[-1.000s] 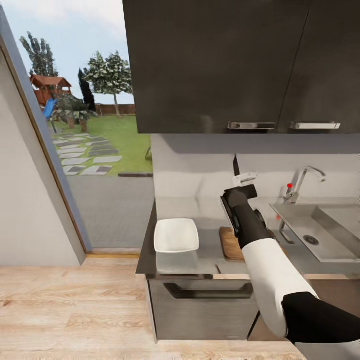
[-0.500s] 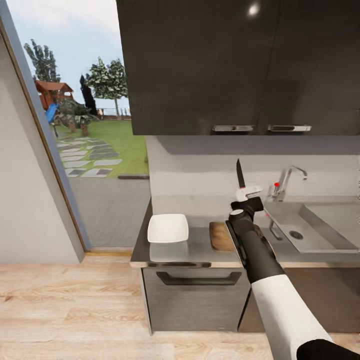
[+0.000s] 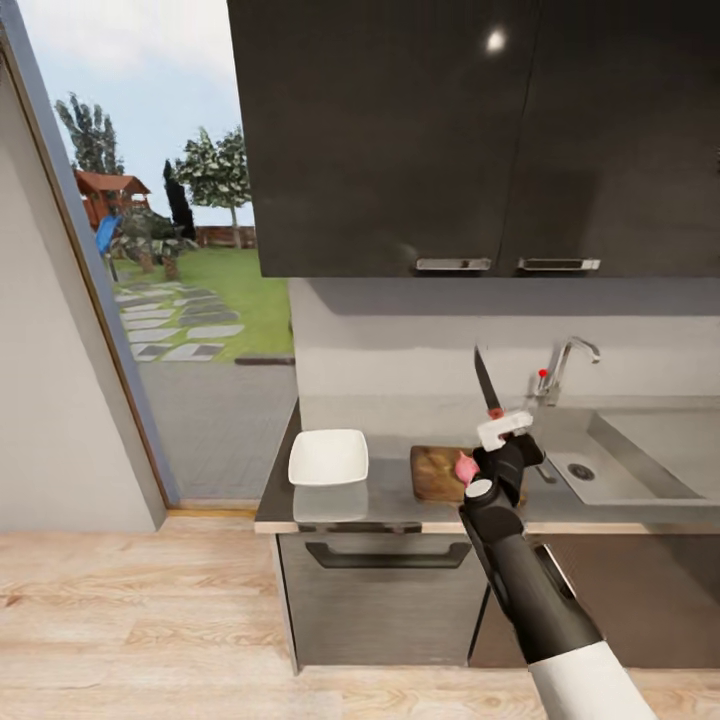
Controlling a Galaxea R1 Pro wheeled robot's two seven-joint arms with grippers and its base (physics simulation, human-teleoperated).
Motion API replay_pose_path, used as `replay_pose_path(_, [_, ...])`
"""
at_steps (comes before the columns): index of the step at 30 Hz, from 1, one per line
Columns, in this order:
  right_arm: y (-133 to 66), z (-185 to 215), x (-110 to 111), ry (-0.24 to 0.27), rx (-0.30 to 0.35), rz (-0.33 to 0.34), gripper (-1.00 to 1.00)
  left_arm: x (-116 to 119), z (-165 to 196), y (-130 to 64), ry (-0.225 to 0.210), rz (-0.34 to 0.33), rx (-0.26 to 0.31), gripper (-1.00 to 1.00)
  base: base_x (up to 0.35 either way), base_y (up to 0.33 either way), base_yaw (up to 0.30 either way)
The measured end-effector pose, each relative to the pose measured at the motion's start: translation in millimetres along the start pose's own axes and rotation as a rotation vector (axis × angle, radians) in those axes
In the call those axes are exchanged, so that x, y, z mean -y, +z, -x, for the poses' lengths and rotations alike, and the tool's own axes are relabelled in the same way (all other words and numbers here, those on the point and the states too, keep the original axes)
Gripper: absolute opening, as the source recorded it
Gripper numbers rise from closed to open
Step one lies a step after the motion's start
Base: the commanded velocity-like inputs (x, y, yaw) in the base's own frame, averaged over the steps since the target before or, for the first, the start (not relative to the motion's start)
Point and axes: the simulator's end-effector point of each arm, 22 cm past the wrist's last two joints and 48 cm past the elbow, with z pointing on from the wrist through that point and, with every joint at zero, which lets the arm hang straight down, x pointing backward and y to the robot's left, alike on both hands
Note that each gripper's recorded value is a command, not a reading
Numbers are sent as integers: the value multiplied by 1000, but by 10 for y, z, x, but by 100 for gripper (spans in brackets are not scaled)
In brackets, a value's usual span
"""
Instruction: In the kitchen, take the Vidalia onion out of the sink, dice it on the chopping board with the paring knife, put the diced onion into the bowl on the countertop, then place both the paring knife and the chopping board into the sink.
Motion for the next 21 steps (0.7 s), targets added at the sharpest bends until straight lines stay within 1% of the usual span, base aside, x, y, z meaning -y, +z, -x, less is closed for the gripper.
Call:
replay_pose_path(3, [-144, -9, -151, -33, 22, 26, -100, -3, 23, 1, 0, 0, 6, 100, 0, 0, 0])
replay_pose_path(6, [-234, -19, -238, -51, 34, 43, -100, -4, 42, 2, 1, 0, 11, 100, 0, 0, 0])
replay_pose_path(11, [-263, -15, -249, -55, 38, 46, -100, -4, 59, 2, 1, 0, 15, 100, 0, 0, 0])
replay_pose_path(16, [-284, -85, -285, -61, 28, 53, -100, -12, 62, 2, 1, 2, 16, 100, 7, -9, 0])
replay_pose_path(21, [-319, -199, -344, -72, 12, 65, -100, -15, 45, 1, 2, 2, 14, 100, 92, -151, 0])
